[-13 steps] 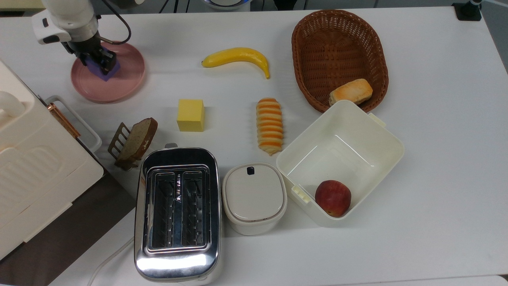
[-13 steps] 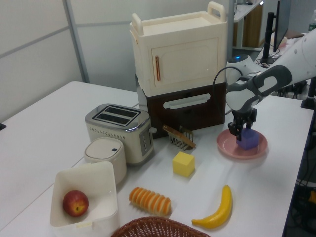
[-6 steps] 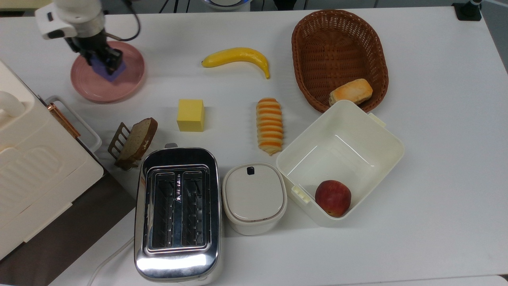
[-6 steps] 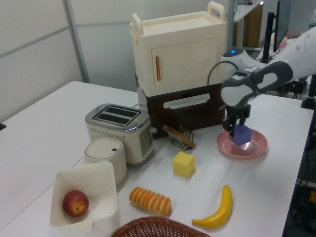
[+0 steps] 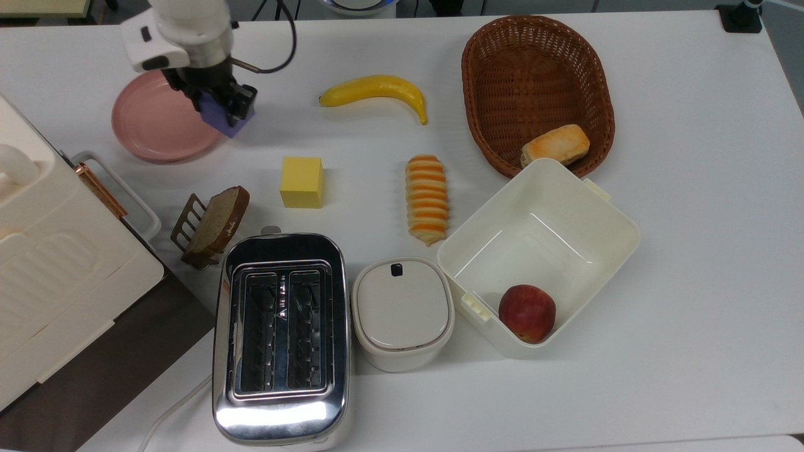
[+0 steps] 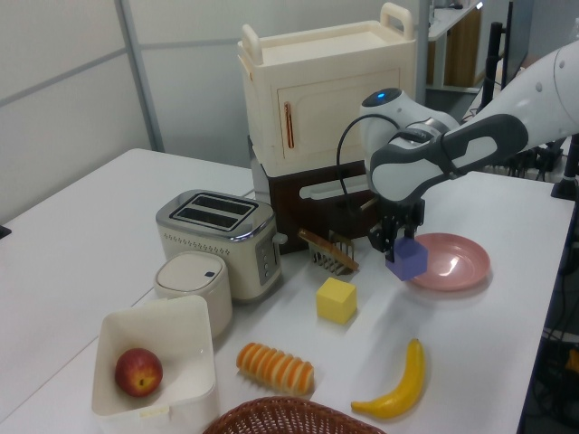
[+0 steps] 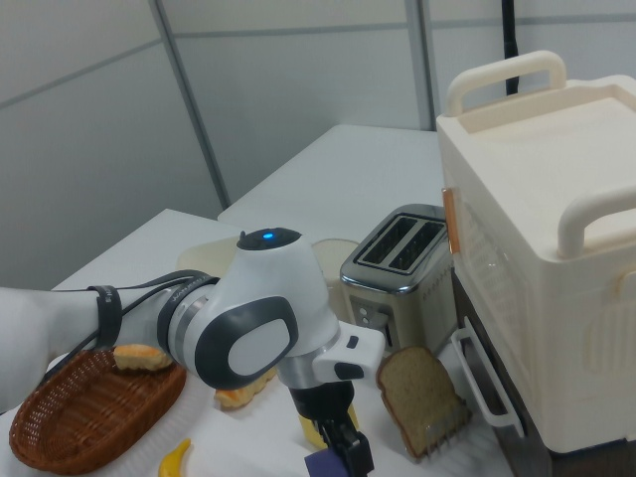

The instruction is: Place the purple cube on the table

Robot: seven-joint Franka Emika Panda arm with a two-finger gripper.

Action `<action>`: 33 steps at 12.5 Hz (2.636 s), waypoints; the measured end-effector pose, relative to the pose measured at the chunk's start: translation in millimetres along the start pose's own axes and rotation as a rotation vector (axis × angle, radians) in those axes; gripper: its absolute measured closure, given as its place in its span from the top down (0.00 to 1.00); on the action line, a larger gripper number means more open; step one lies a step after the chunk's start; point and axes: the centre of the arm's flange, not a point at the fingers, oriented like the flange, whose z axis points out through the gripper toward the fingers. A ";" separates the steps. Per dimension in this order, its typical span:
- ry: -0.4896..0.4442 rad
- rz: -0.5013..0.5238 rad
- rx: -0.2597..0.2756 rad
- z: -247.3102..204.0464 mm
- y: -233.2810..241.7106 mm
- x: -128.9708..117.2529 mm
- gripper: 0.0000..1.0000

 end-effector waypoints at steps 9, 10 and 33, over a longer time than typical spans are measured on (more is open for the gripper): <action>-0.099 -0.210 -0.035 -8.1 -126.7 -40.3 0.56; -0.099 -0.212 -0.035 -8.1 -127.6 -40.6 0.61; 0.005 -0.155 0.152 -182.7 5.6 -1.7 1.00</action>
